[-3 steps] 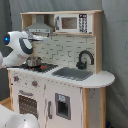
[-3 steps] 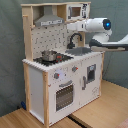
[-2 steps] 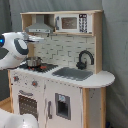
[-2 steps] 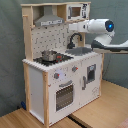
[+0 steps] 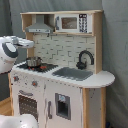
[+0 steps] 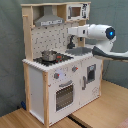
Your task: Play with the kitchen
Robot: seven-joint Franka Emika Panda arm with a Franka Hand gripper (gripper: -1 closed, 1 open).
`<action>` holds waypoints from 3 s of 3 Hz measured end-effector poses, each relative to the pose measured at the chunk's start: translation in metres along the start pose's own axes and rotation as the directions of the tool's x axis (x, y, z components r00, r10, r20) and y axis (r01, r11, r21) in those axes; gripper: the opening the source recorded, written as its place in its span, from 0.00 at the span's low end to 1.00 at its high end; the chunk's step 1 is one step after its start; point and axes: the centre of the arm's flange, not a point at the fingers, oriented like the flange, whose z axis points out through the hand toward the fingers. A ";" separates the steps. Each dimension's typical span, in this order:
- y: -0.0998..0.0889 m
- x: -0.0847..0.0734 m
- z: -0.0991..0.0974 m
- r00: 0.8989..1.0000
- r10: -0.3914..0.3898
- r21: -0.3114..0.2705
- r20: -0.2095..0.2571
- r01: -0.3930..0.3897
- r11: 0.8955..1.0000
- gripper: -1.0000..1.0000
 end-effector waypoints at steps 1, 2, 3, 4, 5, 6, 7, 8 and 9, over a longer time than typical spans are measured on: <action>0.002 0.027 -0.016 1.000 0.008 -0.032 0.019 -0.008 0.999 1.00; 0.004 0.049 -0.033 0.999 0.023 -0.077 0.039 -0.020 0.997 1.00; 0.009 0.068 -0.059 0.997 0.045 -0.125 0.056 -0.037 0.991 1.00; 0.008 0.090 -0.085 0.995 0.070 -0.144 0.070 -0.059 0.988 1.00; 0.000 0.111 -0.096 0.992 0.093 -0.135 0.085 -0.081 0.988 1.00; -0.011 0.129 -0.095 0.984 0.148 -0.114 0.099 -0.137 0.984 1.00; -0.013 0.128 -0.091 0.964 0.235 -0.076 0.123 -0.227 0.971 1.00; -0.010 0.127 -0.087 0.936 0.320 -0.039 0.143 -0.318 0.947 1.00; -0.005 0.129 -0.080 0.901 0.405 0.010 0.158 -0.412 0.911 1.00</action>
